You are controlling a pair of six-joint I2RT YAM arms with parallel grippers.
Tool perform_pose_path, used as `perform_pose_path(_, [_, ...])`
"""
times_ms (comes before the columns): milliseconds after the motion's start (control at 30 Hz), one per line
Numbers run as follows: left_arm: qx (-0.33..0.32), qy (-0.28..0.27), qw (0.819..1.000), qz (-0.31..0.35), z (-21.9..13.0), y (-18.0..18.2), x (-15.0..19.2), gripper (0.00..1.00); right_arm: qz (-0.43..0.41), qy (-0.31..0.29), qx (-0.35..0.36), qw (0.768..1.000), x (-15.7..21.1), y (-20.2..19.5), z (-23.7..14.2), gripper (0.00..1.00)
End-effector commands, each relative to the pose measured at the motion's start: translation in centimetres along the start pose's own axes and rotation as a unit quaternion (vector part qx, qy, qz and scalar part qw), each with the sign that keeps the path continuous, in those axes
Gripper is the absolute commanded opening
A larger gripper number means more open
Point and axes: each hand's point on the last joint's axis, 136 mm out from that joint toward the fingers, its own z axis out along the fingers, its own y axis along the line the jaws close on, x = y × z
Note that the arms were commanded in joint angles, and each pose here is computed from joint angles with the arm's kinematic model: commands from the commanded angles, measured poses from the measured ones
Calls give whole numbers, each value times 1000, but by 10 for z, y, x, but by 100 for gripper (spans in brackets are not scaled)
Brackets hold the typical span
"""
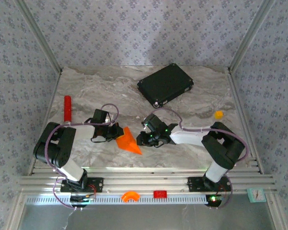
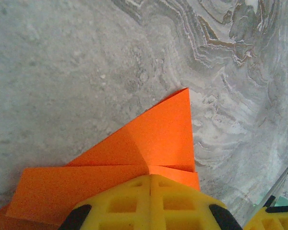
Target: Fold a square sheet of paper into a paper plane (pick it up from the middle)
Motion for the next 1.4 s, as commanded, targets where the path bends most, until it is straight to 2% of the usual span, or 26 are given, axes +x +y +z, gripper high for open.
perform_pose_path(0, [-25, 3, 1000, -4, 0, 9, 2, 0, 9, -5, -9, 1000, -1, 4, -6, 19])
perform_pose_path(467, [-27, 3, 1000, -5, -1, 10, 3, 0, 8, 3, -19, 1000, 3, 8, 3, 19])
perform_pose_path(833, [-29, 7, 1000, -6, 0, 12, 5, 0, 13, -5, -16, 1000, 5, 5, -5, 21])
perform_pose_path(1033, [-25, 5, 1000, -6, -1, 8, 3, 0, 31, 19, 30, 999, 23, -11, -3, 27])
perform_pose_path(1367, [-25, 7, 1000, -5, 0, 8, 3, 0, 52, 39, 37, 997, 60, -21, -16, 39])
